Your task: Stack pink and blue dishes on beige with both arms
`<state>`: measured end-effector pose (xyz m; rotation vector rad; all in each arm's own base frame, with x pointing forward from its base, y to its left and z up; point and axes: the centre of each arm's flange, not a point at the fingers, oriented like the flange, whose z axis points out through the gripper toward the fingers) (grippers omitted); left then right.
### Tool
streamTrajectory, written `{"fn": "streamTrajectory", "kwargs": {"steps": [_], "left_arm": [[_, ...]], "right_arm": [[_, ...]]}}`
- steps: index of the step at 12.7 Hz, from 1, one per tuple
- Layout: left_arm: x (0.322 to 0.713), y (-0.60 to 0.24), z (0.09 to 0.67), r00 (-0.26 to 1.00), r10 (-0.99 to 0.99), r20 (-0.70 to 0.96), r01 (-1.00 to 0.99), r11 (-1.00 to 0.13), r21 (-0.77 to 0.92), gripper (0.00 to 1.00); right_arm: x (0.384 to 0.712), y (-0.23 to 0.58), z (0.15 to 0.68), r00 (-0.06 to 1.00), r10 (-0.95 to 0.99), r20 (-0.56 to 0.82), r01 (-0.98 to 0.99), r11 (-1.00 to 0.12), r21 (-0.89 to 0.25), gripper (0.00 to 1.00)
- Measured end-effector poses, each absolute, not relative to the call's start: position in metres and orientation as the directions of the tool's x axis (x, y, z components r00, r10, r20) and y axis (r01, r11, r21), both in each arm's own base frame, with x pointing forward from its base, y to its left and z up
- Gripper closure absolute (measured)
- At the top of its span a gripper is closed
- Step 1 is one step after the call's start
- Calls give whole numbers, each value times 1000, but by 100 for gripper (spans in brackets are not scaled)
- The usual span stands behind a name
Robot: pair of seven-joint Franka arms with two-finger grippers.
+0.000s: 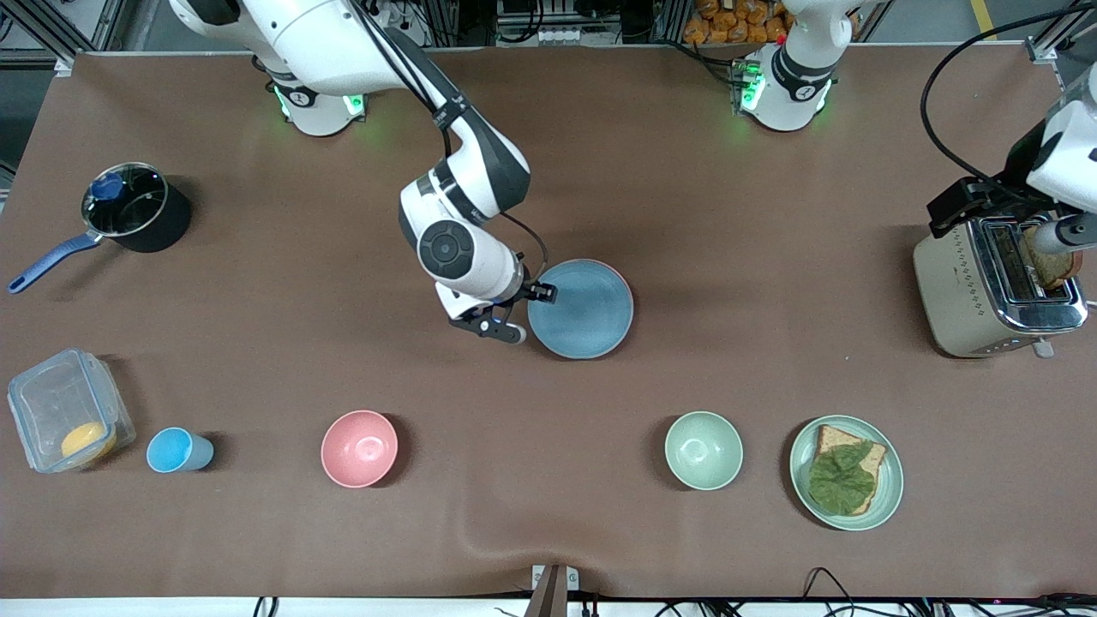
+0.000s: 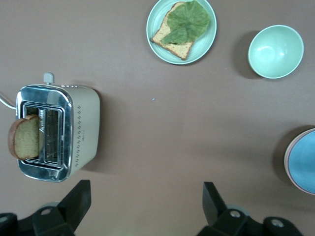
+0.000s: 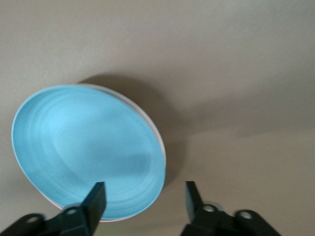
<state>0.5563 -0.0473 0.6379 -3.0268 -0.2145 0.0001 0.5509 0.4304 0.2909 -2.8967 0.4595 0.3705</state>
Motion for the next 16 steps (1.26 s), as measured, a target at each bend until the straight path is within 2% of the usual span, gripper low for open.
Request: {"fn": "streamTrajectory", "kwargs": {"steps": [2,5,9,12,16], "left_arm": [[557,-41,638,990,142,6,142,-984,-111,0],[557,-43,638,990,141,6,141,-984,-112,0],[558,-41,635,990,144,1,143,-983,-112,0],[560,-45,633,990,141,2,140,-986,-90,0],[564,-45,629,990,140,-1,140,-987,-82,0]], "right_arm": [[575,380,317,934,-206,-291,-251,-960,-126,0],[616,258,356,960,-62,-273,-85,-994,-72,0],[643,108,411,970,86,-228,58,-990,-125,0],[628,32,485,962,222,-160,206,-972,-112,0],[585,-12,582,975,212,-71,206,-975,-81,0]]}}
